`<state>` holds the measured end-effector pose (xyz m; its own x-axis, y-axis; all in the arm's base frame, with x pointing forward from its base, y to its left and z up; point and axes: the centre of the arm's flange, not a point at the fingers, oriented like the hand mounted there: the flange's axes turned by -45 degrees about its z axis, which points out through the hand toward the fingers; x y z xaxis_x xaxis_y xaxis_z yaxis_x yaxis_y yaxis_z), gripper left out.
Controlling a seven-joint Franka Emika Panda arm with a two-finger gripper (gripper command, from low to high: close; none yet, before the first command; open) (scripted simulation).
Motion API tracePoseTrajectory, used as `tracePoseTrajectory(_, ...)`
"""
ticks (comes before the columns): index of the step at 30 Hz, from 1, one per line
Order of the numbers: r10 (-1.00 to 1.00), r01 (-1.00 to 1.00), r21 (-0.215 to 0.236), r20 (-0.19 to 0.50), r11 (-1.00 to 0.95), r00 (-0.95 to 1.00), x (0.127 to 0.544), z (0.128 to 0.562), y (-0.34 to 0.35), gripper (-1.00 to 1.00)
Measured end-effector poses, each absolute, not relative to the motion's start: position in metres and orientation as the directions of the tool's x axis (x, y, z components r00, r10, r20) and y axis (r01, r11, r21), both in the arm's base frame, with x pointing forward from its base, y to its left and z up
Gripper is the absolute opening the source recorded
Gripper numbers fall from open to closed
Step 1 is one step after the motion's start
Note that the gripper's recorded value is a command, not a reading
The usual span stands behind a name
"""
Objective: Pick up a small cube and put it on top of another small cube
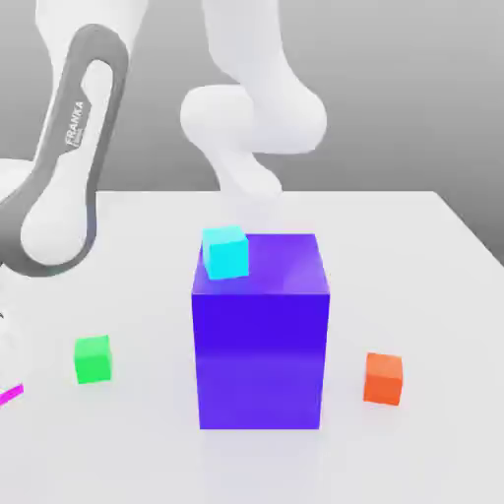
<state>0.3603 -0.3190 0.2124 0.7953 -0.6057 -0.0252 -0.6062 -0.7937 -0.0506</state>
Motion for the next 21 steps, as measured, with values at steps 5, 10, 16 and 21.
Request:
tracePoseTrajectory(5, -0.568, -0.568, -0.053, -0.018, -0.822, 0.823, 0.314, 0.23, -0.291, -1.0)
tracePoseTrajectory(10, -0.512, -0.512, -0.016, -0.004, -0.859, 0.859, 0.271, 0.242, -0.257, -1.0)
tracePoseTrajectory(16, -0.494, -0.494, -0.003, 0.0, -0.869, 0.869, 0.262, 0.2, -0.248, -1.0)
tracePoseTrajectory(21, -0.492, -0.492, -0.002, 0.0, -0.87, 0.87, 0.261, 0.182, -0.247, 1.0)
